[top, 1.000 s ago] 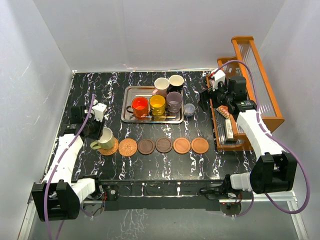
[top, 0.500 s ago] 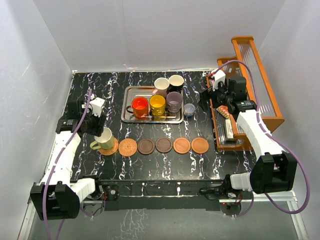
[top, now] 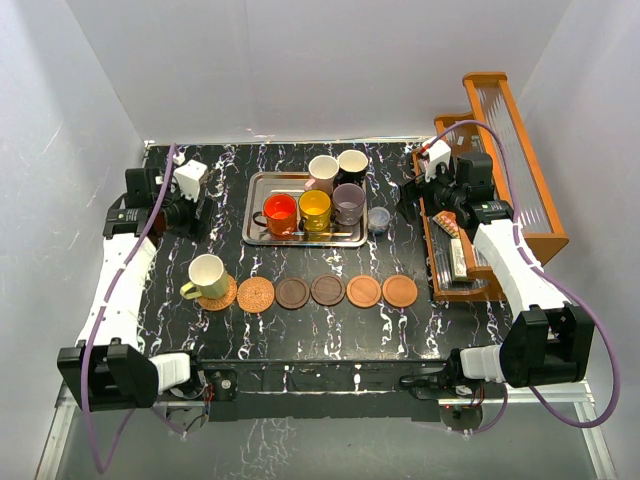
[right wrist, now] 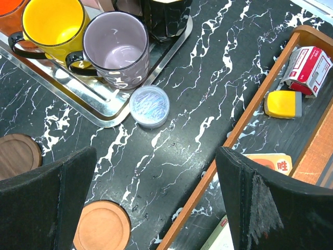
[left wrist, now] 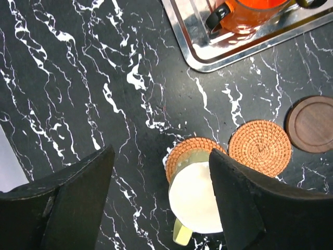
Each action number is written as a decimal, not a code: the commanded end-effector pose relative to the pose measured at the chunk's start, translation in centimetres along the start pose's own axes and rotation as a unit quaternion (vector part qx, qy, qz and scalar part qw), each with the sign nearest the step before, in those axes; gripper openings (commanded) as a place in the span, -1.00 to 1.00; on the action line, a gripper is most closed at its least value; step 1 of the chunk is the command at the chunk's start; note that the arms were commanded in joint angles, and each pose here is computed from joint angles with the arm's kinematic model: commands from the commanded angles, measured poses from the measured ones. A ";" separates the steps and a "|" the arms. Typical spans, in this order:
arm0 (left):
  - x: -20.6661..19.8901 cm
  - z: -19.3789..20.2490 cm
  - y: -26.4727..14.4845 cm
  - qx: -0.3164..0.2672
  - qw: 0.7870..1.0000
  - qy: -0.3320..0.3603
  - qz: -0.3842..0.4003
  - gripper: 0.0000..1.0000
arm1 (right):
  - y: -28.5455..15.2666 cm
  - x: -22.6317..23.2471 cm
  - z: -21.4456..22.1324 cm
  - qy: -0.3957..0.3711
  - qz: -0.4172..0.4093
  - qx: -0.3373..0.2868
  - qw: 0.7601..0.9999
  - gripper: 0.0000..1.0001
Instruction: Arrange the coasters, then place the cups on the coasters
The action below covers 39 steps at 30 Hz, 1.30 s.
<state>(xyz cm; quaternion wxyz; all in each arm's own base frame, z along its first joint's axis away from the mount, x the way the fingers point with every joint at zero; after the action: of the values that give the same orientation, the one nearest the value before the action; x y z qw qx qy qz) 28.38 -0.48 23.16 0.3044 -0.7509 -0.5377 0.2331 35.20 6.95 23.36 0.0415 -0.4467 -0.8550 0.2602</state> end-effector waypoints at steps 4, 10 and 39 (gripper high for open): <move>-0.1 -2.9 0.8 -0.024 0.999 -0.011 0.030 0.60 | 0.2 -0.3 -2.8 -0.005 0.001 -0.039 0.999 0.97; 0.4 -4.5 1.8 -0.048 0.998 -0.015 0.028 0.92 | 2.8 1.2 -4.9 -0.043 0.004 -0.018 0.999 0.97; -1.3 -9.2 6.9 -0.106 0.990 -0.022 0.093 0.97 | 14.2 -2.8 -9.1 -0.026 0.062 0.042 0.997 0.97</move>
<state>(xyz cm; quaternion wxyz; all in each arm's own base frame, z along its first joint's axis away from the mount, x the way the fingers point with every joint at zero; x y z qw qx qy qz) 38.74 -4.48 22.83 0.2145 -0.8007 -0.5016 0.2474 48.70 14.83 23.28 0.0163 -0.4761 -0.8176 0.3234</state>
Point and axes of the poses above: each gripper's point midway between its finger pads, its own y axis out along the fingers, its own x axis along the line the jaws close on, z = x × y, the point moved 4 cm from there along -y, back along the fingers, and after that the axes turned 9 degrees about -y, right-handed, at the moved point
